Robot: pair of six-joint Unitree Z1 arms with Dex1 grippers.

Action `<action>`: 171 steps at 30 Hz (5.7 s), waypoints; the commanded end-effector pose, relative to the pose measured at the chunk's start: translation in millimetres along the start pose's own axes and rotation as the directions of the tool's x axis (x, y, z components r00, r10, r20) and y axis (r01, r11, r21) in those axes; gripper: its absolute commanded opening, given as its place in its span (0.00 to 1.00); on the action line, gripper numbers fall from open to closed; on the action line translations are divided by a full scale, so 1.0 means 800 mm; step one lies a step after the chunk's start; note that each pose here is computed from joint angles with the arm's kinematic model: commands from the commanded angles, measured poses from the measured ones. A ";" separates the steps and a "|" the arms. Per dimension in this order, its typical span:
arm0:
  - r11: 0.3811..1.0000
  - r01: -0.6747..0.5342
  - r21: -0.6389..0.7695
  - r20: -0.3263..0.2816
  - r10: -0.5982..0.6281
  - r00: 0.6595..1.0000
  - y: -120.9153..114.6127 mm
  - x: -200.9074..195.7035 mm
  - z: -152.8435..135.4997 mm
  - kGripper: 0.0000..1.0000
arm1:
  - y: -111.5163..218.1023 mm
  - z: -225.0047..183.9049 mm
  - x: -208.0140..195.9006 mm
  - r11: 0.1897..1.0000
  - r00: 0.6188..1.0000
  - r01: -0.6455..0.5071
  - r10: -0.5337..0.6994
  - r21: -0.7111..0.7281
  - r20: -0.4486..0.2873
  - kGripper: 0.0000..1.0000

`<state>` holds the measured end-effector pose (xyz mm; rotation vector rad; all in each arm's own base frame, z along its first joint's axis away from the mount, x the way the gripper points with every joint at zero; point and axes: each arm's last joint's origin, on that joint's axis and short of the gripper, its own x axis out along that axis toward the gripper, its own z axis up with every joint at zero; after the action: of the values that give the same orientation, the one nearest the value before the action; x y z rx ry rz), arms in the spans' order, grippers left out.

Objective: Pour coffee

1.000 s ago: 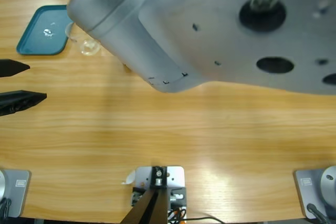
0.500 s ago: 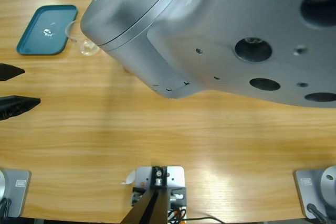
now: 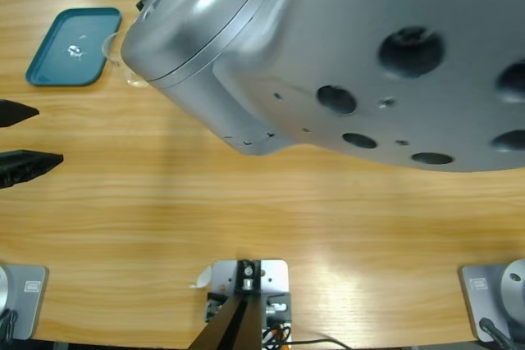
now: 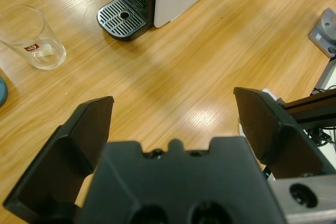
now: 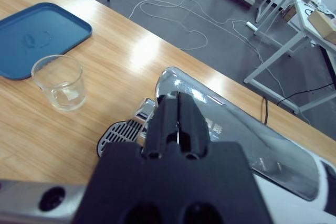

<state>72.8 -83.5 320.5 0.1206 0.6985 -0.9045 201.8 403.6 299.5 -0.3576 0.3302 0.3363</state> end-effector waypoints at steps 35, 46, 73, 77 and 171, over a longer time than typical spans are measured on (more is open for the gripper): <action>0.909 -0.405 -0.097 0.005 0.408 0.913 0.059 0.104 -0.008 1.00 | -0.264 -0.117 -0.248 0.902 0.861 -0.389 0.428 0.188 -0.276 1.00; 0.825 -0.536 -0.178 0.021 0.548 0.836 0.118 0.193 0.012 1.00 | -0.269 -0.171 -0.251 0.908 0.850 -0.383 0.418 0.169 -0.320 1.00; 0.841 -0.488 -0.232 0.026 0.507 0.862 0.153 0.259 -0.010 0.90 | -0.266 -0.180 -0.246 0.908 0.847 -0.387 0.419 0.160 -0.328 1.00; 0.839 -0.490 -0.238 0.019 0.508 0.861 0.159 0.261 -0.013 0.89 | -0.266 -0.180 -0.246 0.909 0.847 -0.386 0.417 0.159 -0.329 1.00; 0.991 -0.009 0.131 0.042 0.003 0.999 0.026 0.061 0.027 0.97 | -0.273 -0.092 -0.221 0.911 0.841 -0.386 0.411 0.142 -0.350 0.96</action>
<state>176.3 -155.2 267.0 0.2249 0.6599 -0.9713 71.2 114.7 329.2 -0.2596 0.7505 0.7084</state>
